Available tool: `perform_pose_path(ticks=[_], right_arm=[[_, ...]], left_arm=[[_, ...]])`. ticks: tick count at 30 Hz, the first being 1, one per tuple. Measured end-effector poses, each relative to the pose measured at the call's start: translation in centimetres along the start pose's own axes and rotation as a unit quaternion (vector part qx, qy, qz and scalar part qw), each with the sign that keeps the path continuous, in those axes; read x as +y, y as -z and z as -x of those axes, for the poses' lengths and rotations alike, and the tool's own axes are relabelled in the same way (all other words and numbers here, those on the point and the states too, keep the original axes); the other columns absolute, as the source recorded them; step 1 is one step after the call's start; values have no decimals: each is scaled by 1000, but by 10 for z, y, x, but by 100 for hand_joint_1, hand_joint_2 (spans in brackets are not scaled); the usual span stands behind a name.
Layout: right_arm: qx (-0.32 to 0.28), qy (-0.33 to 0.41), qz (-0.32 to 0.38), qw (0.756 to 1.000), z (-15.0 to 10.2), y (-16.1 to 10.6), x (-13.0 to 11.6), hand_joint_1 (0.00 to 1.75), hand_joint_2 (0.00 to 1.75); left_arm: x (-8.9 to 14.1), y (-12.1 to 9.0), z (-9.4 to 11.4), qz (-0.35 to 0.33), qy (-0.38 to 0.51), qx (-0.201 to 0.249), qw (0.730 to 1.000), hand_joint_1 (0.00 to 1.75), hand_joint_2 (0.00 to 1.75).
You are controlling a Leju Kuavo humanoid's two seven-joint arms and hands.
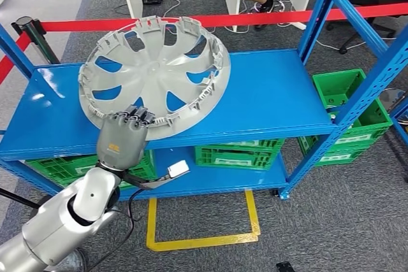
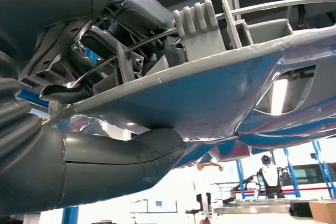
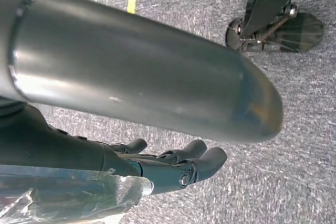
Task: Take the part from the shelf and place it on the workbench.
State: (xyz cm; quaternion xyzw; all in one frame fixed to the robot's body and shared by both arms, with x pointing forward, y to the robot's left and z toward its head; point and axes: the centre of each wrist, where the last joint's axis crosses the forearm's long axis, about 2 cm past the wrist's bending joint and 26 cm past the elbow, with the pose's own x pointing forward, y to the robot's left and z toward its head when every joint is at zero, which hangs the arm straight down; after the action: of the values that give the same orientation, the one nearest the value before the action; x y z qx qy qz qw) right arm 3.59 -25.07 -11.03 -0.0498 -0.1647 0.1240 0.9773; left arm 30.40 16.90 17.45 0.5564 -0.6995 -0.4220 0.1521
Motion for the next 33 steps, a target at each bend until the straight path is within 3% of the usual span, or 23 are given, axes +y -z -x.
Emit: perform_pose_path(ticks=[33], right_arm=[[4,10,-5,1000,0,-1,6,0,0]], left_arm=[[-1,-5,5,11,1,-17,1000,175,175]])
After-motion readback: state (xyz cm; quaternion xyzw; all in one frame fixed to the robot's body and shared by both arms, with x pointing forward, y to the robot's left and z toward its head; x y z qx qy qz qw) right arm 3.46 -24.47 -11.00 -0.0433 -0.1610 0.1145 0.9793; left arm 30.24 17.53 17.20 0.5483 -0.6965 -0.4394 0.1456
